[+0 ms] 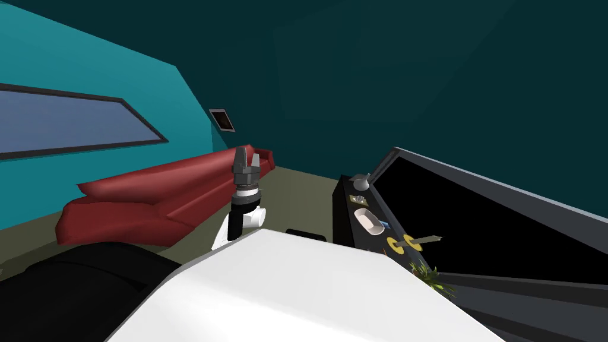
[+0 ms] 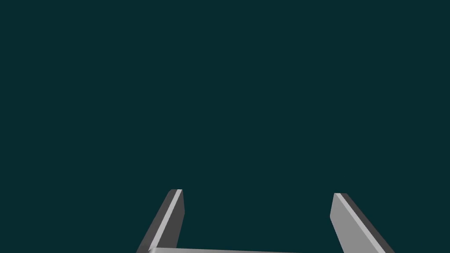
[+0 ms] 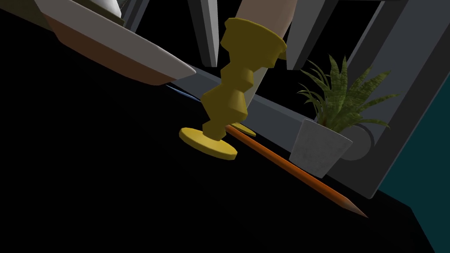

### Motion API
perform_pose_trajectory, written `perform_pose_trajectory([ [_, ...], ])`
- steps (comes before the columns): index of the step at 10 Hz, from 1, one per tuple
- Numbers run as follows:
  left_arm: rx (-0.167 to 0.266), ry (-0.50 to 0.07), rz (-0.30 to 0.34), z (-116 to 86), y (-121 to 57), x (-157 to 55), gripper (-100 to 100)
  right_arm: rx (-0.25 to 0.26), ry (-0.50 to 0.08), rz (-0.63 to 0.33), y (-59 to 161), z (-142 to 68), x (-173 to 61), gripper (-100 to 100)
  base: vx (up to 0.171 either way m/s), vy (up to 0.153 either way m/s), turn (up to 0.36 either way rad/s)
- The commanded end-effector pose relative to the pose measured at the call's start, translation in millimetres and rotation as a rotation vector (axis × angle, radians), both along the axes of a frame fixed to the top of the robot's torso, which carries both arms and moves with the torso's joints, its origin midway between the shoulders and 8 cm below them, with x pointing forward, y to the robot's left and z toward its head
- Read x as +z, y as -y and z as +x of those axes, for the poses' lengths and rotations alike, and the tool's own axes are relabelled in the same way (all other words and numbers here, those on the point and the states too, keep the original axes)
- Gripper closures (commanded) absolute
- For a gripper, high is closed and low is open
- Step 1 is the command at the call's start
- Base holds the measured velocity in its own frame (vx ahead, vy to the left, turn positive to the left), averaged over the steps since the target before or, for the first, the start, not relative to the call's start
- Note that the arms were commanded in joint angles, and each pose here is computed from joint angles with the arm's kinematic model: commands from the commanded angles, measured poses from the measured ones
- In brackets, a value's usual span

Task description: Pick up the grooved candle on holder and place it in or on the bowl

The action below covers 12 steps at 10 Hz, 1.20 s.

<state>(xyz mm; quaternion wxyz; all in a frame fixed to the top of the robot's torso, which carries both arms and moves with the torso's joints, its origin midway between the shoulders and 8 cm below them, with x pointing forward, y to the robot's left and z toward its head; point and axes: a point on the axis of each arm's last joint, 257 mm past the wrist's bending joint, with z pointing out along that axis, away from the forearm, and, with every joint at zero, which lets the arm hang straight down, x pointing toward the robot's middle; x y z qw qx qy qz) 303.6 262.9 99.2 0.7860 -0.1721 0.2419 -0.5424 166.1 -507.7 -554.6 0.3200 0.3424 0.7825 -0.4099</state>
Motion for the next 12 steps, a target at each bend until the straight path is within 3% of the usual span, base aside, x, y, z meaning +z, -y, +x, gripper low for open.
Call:
perform_pose_trajectory([
  [1,0.0,0.0,0.0,0.0,0.0,0.0,0,0.083,0.004,0.003,-11.4,22.5,0.5,100,0.061,-0.001,-0.361],
  [2,0.0,0.0,0.0,0.0,-0.1,0.0,0,0.083,0.004,0.003,-11.4,22.5,0.5,100,0.076,0.011,-0.375],
  [3,0.0,0.0,0.0,0.0,0.0,0.0,0,0.161,0.004,0.004,-23.0,41.6,1.1,100,0.107,0.012,-0.447],
  [4,0.0,0.0,0.0,0.0,-0.1,-0.1,0,0.161,0.004,0.004,-23.0,41.6,1.1,100,0.095,0.02,-0.329],
  [5,0.0,0.0,0.0,0.0,0.0,0.0,0,0.239,0.004,0.005,-35.9,59.8,1.9,100,0.105,0.022,-0.34],
  [7,0.0,0.0,0.0,0.0,0.0,0.0,0,0.239,0.004,0.005,-35.9,59.8,1.9,100,0.058,0.024,-0.268],
  [8,0.0,0.0,0.0,0.0,0.0,0.0,0,0.317,0.004,0.004,-50.2,76.9,2.9,100,0.055,0.023,-0.375],
  [9,0.0,0.0,0.0,0.0,0.0,0.0,0,0.317,0.004,0.004,-50.2,76.9,2.9,100,0.062,0.031,-0.368],
  [10,0.0,0.0,0.0,0.0,0.0,0.0,0,0.395,0.004,0.003,-65.8,93.0,4.1,100,0.093,0.036,-0.411],
  [11,0.0,0.0,0.0,0.0,0.0,0.0,0,0.395,0.004,0.003,-65.8,93.0,4.1,100,0.083,0.038,-0.359],
  [12,0.0,0.0,0.0,0.0,0.0,0.0,0,0.473,0.004,0.001,-82.5,108.0,5.5,100,0.09,0.058,-0.42],
])
